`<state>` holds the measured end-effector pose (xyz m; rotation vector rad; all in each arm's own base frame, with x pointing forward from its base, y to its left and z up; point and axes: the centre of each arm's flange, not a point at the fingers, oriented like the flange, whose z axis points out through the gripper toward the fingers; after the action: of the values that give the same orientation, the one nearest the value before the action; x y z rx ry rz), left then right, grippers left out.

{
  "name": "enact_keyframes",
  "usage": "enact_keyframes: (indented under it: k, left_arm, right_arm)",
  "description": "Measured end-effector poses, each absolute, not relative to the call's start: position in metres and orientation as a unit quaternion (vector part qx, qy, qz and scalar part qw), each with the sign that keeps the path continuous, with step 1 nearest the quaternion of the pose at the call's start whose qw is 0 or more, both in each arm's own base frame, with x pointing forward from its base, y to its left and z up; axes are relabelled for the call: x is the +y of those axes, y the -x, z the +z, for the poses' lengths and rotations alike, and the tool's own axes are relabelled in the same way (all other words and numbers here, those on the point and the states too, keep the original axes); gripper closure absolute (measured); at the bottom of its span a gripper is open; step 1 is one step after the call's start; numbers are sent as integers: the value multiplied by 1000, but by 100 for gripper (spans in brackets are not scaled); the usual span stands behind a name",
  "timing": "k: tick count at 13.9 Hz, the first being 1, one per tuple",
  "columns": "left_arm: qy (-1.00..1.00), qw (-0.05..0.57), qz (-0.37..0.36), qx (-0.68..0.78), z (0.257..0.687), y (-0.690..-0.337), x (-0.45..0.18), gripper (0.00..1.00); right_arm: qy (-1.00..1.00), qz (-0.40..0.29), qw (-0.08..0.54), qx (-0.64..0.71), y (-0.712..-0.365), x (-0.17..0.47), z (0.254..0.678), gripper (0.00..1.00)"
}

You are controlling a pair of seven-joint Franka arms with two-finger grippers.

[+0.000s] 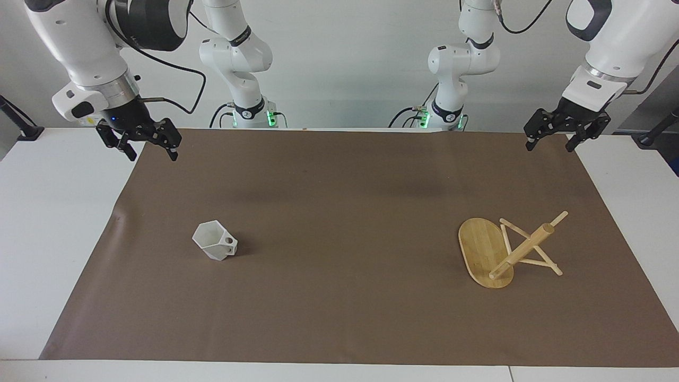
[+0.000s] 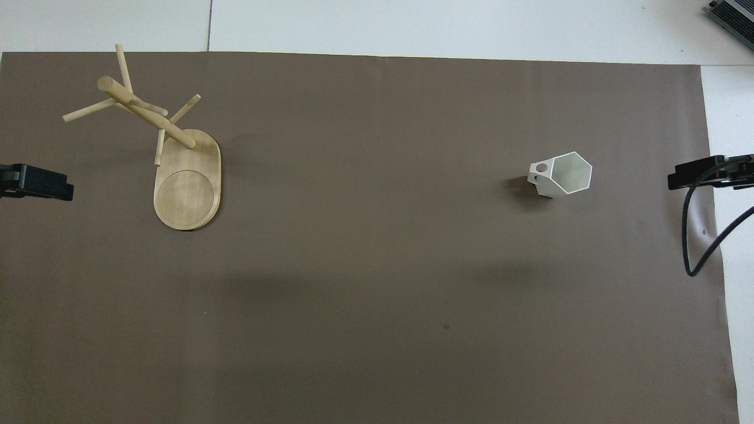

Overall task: Hang cup on rack
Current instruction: 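Reach the right gripper toward the white hexagonal mug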

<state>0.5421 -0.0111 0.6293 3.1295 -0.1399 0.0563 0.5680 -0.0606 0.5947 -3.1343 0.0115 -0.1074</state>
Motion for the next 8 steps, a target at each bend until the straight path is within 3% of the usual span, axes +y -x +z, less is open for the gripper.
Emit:
enact_keyframes:
  k: [8]
  left_arm:
    - [-999,4,18,-45,629,-542,-11,0]
  right_arm:
    - [998,-70,-3,5,-613,-65,479,0]
